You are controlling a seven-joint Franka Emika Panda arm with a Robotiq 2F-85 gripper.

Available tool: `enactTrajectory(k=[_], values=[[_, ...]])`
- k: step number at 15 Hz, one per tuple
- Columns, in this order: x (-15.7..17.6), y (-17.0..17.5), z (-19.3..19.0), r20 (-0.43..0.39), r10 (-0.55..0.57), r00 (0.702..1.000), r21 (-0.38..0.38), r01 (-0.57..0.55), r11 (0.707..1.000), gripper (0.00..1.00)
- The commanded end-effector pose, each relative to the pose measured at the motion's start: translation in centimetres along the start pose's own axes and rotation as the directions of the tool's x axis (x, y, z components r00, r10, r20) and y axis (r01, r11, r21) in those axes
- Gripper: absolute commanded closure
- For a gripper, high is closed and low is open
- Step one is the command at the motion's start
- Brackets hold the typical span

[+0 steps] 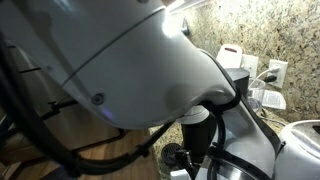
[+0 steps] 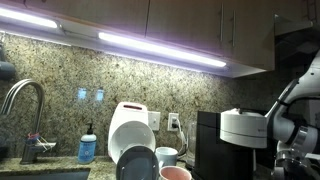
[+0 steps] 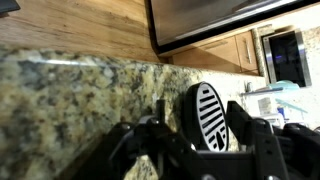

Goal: Remove the cup holder from the coffee machine.

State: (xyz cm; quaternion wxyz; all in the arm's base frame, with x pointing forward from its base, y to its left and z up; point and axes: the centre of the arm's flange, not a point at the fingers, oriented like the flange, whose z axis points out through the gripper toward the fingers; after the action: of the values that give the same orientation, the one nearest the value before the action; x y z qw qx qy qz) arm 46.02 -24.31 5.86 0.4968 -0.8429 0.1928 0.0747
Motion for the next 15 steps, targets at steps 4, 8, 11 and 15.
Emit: enactTrajectory(k=[4, 8, 11, 15], values=[[0.0, 0.0, 0.0, 0.000, 0.000, 1.000, 0.000, 0.000, 1.000, 0.34], [-0.5, -0.9, -0.3, -0.002, 0.013, 1.000, -0.016, -0.013, 1.000, 0.01], [-0.7, -1.2, -0.5, -0.002, 0.012, 1.000, -0.036, -0.012, 0.999, 0.00], [-1.1, -1.5, -0.5, -0.022, 0.022, 1.000, -0.032, -0.023, 0.999, 0.00]])
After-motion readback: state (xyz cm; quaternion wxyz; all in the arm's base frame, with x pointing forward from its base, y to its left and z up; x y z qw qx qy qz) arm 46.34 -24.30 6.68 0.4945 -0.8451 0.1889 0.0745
